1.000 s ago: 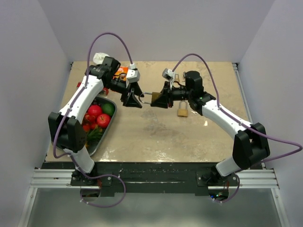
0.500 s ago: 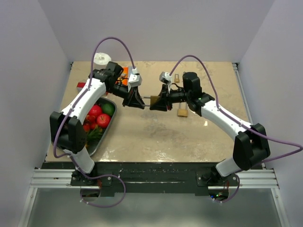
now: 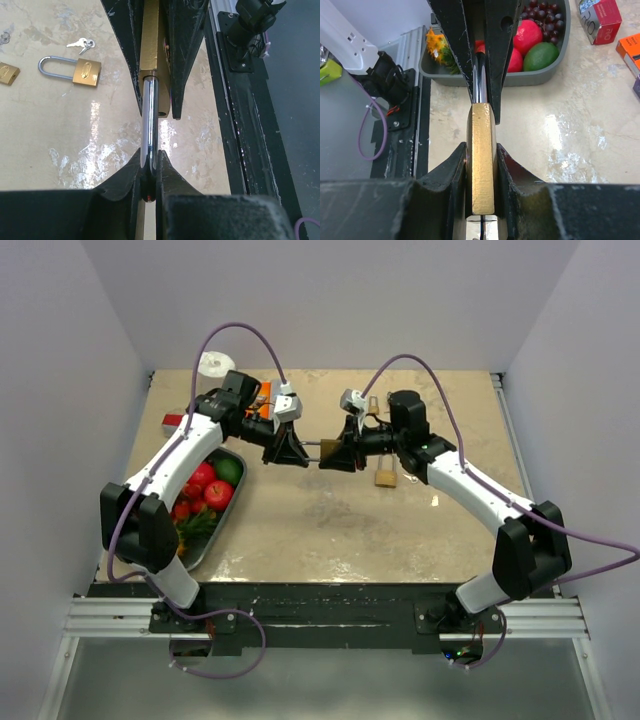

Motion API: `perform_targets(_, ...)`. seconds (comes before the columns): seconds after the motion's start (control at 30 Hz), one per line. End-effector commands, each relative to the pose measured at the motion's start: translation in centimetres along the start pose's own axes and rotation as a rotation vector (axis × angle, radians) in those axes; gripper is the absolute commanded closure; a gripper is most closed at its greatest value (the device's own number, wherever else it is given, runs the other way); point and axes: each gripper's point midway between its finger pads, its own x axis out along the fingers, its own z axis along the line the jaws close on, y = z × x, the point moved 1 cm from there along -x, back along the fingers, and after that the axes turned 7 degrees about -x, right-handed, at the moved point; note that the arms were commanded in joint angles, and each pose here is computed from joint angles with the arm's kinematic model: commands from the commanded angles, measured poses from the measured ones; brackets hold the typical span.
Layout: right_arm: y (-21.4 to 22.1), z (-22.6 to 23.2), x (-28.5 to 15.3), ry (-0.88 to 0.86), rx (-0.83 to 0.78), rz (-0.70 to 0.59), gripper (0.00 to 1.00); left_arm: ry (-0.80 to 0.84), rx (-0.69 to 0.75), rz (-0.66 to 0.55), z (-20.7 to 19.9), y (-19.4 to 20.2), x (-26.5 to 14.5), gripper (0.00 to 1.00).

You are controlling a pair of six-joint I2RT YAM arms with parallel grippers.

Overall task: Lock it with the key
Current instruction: Lock the lock.

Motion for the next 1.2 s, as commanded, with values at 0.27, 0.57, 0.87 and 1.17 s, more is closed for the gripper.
perform_targets(0.27, -6.0, 3.4, 2.6, -0.193, -0.373, -0.137, 1.00, 0.196, 0.205, -0.102, -3.9, -4.6, 3.9, 1.00)
perform_targets(0.57, -5.7, 4.2, 3.4, -0.256, -0.416, -0.135, 1.00, 0.215, 0.276, -0.127, -4.2, -5.7, 5.4, 1.00)
perform_targets(0.87, -5.3, 5.5, 4.5, -0.310, -0.391, -0.150, 1.00, 0.209, 0.337, -0.248, -4.7, -9.3, 7.5, 1.00)
perform_targets(1.17, -3.6, 5.0, 2.5, -0.281, -0.357, -0.065, 1.00, 0.181, 0.282, -0.197, -4.6, -6.2, 5.4, 1.00)
